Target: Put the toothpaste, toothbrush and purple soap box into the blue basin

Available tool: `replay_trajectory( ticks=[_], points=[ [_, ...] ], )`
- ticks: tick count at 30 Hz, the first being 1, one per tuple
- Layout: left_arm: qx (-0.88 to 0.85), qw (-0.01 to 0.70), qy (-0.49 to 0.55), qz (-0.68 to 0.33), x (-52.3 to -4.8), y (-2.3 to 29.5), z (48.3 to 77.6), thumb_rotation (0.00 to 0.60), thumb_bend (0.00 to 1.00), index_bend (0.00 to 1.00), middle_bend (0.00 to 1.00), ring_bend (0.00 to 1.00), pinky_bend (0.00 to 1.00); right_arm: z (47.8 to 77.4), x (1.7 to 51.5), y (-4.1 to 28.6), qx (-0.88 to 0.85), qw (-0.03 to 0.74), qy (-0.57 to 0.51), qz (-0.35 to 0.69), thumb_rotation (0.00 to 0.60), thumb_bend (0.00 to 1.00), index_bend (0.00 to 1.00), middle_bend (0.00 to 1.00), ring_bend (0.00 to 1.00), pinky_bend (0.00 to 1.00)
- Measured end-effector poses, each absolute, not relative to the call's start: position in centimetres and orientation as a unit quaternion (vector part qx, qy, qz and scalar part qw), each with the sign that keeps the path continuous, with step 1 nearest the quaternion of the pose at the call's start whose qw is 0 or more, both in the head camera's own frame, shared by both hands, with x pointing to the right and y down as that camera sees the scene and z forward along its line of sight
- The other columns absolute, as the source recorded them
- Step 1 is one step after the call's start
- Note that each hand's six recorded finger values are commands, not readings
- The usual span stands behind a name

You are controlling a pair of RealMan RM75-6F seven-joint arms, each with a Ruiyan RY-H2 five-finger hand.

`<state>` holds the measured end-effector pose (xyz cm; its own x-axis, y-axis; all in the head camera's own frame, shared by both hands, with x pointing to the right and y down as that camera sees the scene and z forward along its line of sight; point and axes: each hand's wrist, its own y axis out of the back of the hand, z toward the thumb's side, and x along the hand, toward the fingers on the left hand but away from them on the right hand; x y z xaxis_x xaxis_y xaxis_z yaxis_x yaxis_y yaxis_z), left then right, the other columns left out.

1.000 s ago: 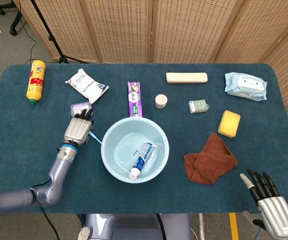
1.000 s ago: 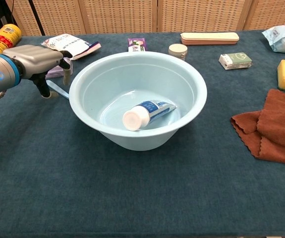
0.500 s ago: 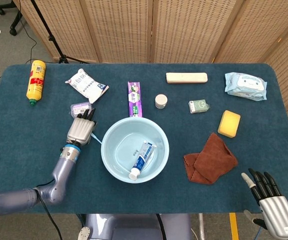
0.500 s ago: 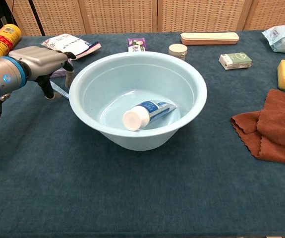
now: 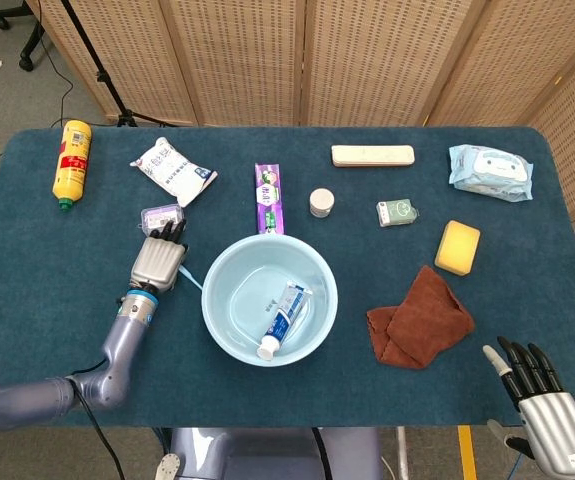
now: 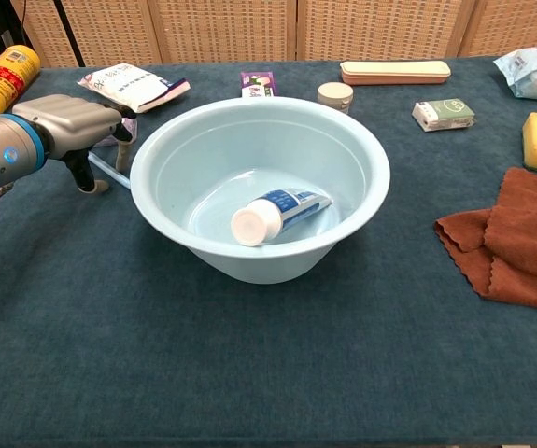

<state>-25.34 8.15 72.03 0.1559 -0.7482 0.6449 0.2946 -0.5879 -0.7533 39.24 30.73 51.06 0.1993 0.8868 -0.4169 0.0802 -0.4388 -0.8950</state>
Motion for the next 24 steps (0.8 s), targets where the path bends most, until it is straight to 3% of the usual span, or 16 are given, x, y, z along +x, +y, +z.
replay_trajectory(
  ticks=[15, 24],
  points=[
    [-0.634, 0.419, 0.184, -0.623, -25.18, 8.32, 72.25, 0.600, 0.39, 0.63, 0.00, 0.00, 0.21, 51.01, 39.24, 30.73, -0.670, 0.389, -0.361, 0.519, 0.600, 0.13, 0.00, 0.00, 0.00, 0.00],
    [-0.634, 0.421, 0.182, -0.623, -25.26, 8.44, 72.25, 0.600, 0.41, 0.65, 0.00, 0.00, 0.21, 50.95, 39.25, 30.72, -0.670, 0.389, -0.362, 0.519, 0.600, 0.13, 0.00, 0.00, 0.00, 0.00]
  ],
)
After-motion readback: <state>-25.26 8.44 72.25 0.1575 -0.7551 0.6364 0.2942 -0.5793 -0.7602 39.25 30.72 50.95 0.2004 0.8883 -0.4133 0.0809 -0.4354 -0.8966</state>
